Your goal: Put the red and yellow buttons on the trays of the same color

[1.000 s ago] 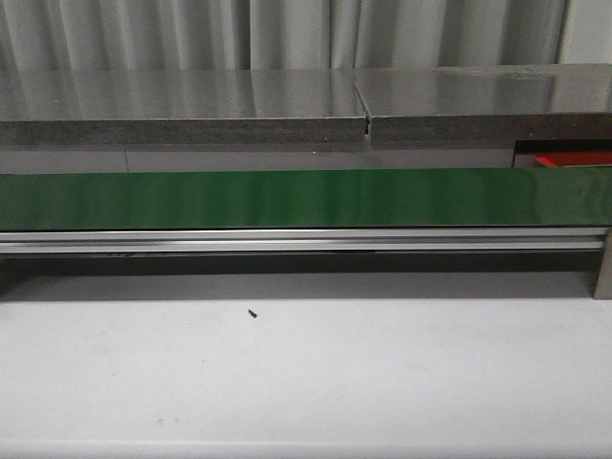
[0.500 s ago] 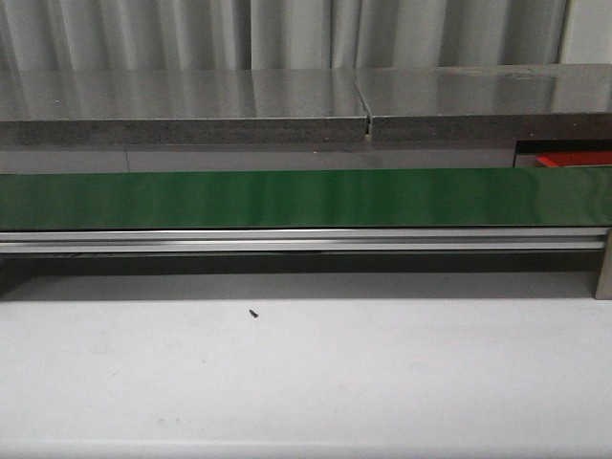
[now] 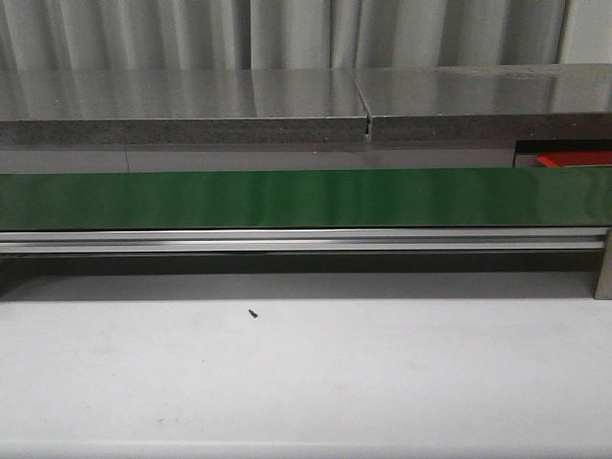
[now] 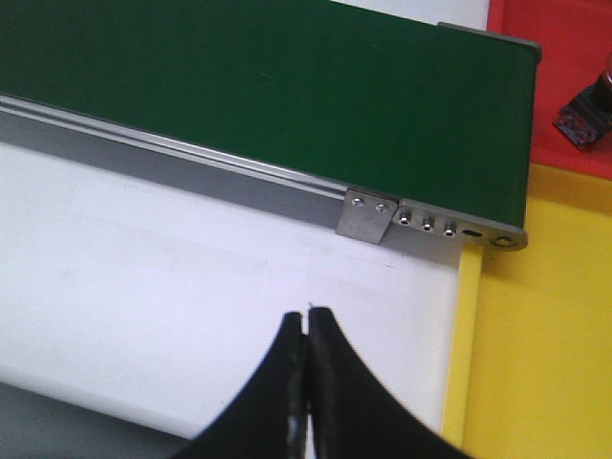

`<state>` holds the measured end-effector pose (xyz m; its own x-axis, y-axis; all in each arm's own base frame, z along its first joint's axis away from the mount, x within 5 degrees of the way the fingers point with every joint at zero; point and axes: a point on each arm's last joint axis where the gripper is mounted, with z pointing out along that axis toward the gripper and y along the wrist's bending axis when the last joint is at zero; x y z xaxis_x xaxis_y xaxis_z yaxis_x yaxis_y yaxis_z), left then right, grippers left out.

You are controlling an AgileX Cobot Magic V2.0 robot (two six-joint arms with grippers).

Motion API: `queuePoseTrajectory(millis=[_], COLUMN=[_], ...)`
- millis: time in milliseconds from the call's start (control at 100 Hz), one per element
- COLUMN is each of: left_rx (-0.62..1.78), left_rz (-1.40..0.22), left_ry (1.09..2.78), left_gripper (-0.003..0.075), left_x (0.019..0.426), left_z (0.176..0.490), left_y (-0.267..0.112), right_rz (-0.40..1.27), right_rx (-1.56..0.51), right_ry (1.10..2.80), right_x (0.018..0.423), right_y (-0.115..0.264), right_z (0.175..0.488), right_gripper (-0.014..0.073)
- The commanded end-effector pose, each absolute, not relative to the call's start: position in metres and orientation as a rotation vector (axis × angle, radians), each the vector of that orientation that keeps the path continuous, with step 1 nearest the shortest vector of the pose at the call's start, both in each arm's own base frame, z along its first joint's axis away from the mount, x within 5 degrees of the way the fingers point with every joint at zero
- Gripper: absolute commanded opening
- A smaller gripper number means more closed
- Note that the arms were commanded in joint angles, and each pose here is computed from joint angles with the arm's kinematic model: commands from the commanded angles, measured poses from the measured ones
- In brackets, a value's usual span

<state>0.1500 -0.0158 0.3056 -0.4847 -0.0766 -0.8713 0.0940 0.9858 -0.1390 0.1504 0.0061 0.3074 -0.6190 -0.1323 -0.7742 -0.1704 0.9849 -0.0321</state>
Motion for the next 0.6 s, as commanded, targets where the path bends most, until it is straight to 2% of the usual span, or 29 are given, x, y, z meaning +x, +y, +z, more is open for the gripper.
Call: queuePoseTrajectory(millis=[0,140,330,480,590], left_rx=[-0.071,-0.195,-0.416,-0.525,-0.574], left_rz=[-0.212,-0.149,-0.038,-0.014,-0.034], left_ry=[1.960,1.957,2.044,2.119,2.209], left_gripper=[0.0636,0.0630,0.0629,0.0629,0.0629], left_x=[0.157,0.174,0.212,0.250,0.280], left_z=[0.332,0.362,0.393,0.389,0.369], left_y=[-0.011,0.010,0.066,0.105,0.127], right_rz=[0.039,0.039,0.039,0.039,0.039], right_rx=[-0.190,-0.190,-0.190,-0.190,-0.190], right_ry=[2.159,2.159,2.159,2.159,2.159], right_x=[0.153,0.153,0.153,0.153,0.153], right_y=[0.005,0.005,0.005,0.005,0.005], right_z=[0.321,0.321,0.321,0.321,0.321], right_gripper=[-0.0068,-0.0068,-0.0068,-0.0068,-0.0068])
